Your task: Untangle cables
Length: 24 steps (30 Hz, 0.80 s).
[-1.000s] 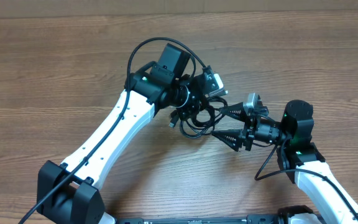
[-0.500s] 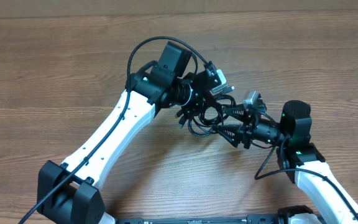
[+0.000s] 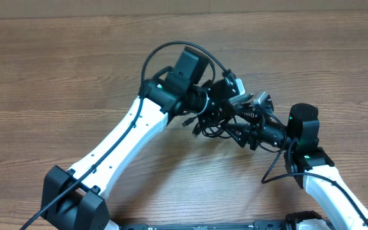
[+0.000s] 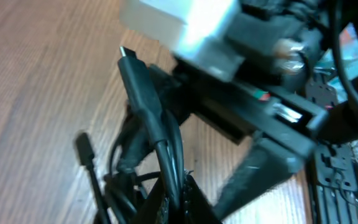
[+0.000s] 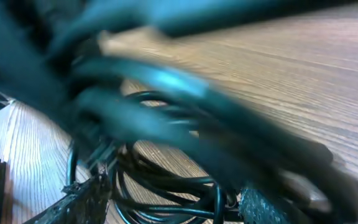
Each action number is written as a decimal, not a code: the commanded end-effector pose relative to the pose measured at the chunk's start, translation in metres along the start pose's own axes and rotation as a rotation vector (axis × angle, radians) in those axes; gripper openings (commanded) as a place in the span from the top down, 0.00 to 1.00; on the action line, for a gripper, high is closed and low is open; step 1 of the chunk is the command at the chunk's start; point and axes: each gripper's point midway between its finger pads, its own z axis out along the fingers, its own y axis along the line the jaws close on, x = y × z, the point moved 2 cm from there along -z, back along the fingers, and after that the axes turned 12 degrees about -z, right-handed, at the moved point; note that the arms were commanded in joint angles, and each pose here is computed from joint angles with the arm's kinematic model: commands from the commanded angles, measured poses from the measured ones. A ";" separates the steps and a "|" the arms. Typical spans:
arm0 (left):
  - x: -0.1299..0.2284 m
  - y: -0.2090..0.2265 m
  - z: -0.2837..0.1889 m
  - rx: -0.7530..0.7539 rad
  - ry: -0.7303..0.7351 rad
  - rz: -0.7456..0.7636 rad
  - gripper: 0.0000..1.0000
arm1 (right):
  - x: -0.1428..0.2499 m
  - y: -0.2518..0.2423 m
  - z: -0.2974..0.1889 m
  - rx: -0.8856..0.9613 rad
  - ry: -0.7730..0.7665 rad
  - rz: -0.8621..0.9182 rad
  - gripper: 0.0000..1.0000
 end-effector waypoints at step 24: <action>0.006 -0.025 -0.006 0.089 0.040 -0.193 0.96 | -0.007 -0.009 0.000 0.057 0.007 -0.234 0.32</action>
